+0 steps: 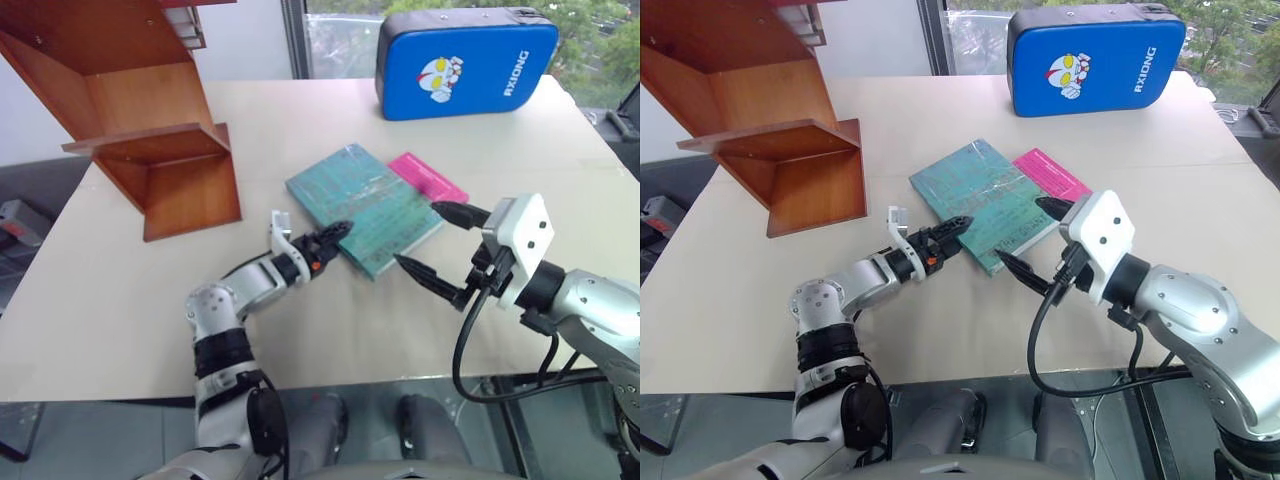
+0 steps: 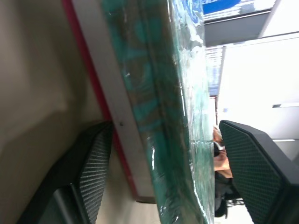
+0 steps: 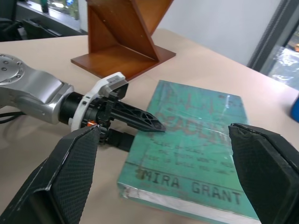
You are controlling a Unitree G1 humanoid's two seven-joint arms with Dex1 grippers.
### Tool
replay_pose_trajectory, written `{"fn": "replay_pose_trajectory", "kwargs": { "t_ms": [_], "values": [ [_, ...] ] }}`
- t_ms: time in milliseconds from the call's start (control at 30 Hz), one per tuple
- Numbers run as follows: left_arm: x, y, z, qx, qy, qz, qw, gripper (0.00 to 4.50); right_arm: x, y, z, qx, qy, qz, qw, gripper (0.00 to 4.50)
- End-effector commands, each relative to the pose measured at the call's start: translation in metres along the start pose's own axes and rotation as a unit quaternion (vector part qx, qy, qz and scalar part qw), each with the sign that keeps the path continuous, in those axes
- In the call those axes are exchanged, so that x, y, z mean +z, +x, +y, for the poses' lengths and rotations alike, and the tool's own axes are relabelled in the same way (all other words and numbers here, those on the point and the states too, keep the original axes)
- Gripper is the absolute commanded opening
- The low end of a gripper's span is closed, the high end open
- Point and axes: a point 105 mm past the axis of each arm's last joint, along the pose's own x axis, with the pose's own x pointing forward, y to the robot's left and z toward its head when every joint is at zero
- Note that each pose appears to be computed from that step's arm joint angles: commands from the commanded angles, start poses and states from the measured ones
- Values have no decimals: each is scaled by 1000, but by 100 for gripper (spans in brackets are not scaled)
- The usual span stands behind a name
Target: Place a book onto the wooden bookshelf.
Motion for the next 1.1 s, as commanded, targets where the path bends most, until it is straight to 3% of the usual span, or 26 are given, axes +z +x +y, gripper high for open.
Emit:
{"fn": "replay_pose_trajectory", "kwargs": {
  "t_ms": [33,600,700,767,1100],
  "values": [
    [-1,1,-13,-47,17,5,999,384,12,-5,2,-9,-21,-12,1000,450],
    [-19,-30,-31,-125,45,52,990,384,12,-4,5,-6,-22,-2,1000,450],
    [-24,-31,-31,-127,43,64,989,298,11,-3,5,-5,-22,-2,1000,450],
    [-24,-29,-26,-114,38,58,991,218,11,-3,6,-4,-22,-1,1000,450],
    [-13,-8,-13,-83,4,21,996,218,11,-3,7,-6,-24,1,1000,450]
  ]
}}
